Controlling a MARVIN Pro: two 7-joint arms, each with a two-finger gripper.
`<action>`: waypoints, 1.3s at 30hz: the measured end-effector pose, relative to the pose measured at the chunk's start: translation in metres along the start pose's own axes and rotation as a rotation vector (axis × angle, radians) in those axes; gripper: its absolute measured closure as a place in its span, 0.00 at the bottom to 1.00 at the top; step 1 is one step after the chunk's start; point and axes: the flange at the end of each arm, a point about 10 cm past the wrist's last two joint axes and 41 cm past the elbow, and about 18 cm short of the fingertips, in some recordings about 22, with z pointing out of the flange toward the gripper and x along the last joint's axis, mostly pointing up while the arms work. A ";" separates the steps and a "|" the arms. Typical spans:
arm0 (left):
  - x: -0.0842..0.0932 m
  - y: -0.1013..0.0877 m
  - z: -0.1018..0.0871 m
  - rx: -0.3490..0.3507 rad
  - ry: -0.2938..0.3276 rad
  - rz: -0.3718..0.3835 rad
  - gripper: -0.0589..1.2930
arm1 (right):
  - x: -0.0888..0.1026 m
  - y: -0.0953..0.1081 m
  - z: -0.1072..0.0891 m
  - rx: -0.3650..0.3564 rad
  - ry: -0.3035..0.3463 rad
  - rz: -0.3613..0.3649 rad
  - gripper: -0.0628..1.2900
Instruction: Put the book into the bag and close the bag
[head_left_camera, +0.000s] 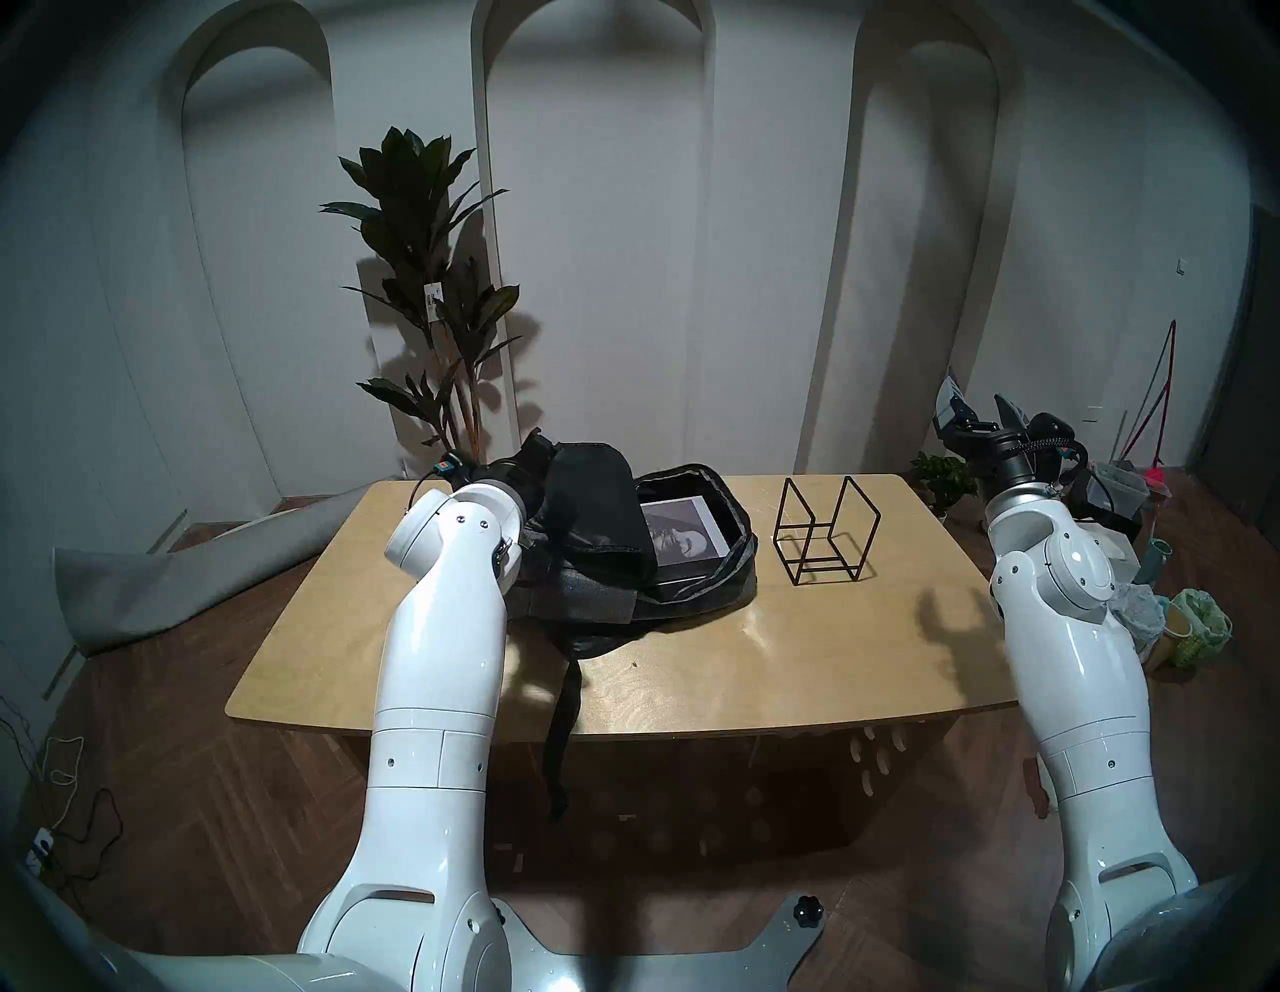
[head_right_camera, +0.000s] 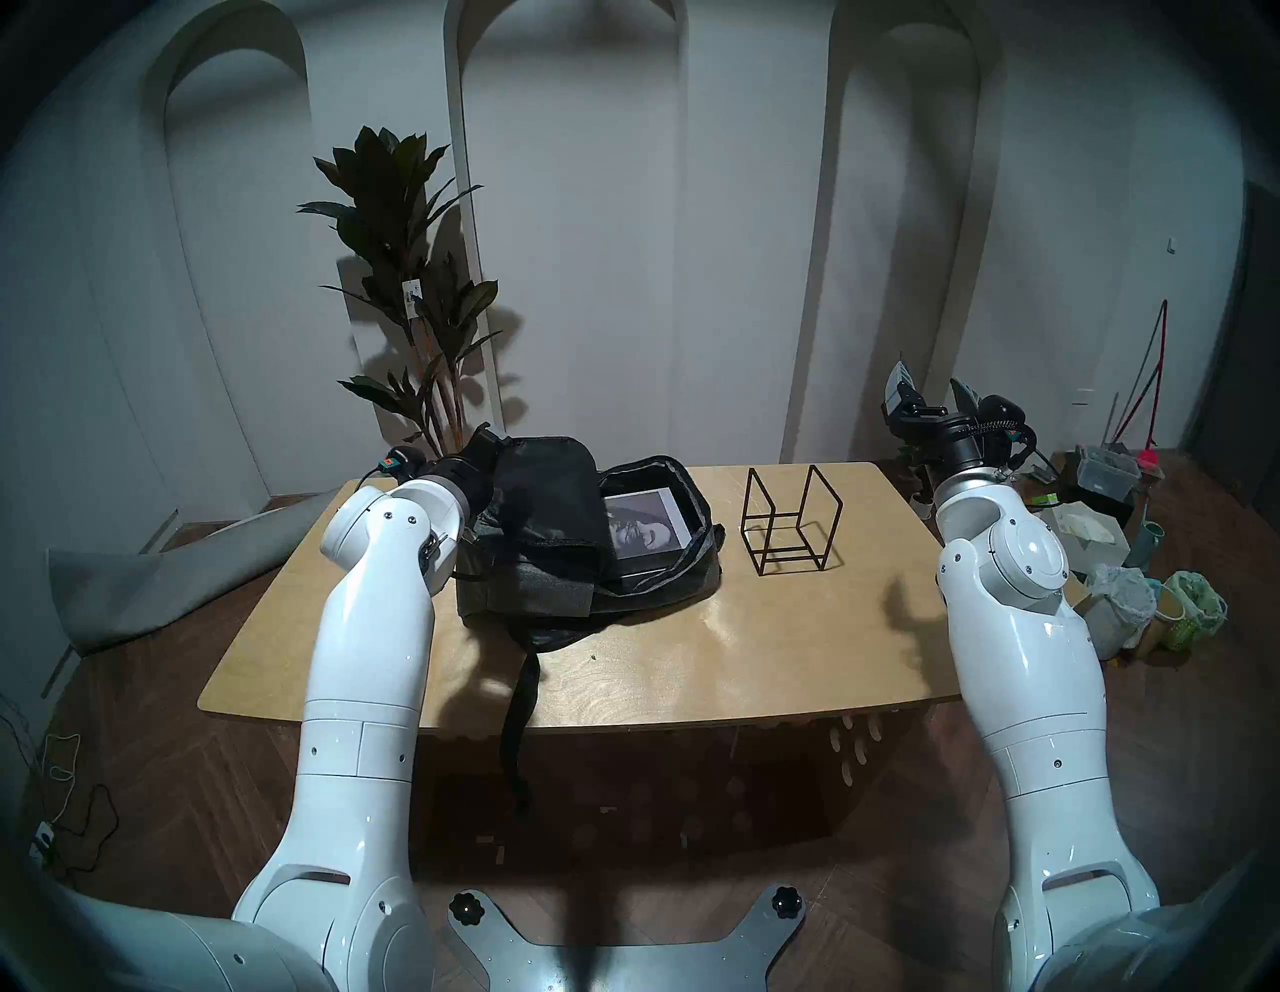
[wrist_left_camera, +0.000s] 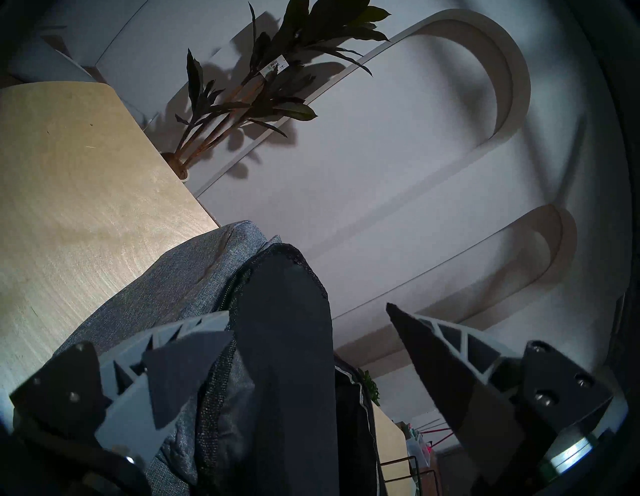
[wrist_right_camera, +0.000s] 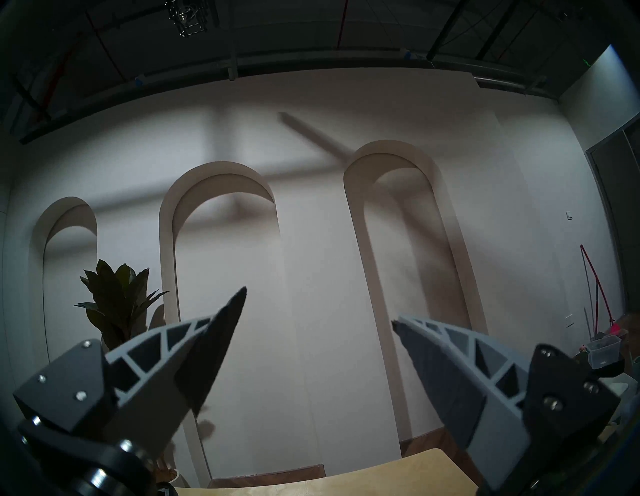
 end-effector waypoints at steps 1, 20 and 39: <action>0.000 -0.001 0.000 0.001 0.001 0.001 0.04 | 0.000 0.000 0.000 0.000 0.000 0.001 0.06; -0.003 -0.011 0.007 0.019 -0.004 0.005 0.04 | 0.000 -0.001 -0.001 0.005 -0.004 0.002 0.06; -0.016 -0.001 0.012 -0.013 -0.064 0.025 0.04 | -0.006 0.004 0.000 -0.014 -0.017 -0.007 0.06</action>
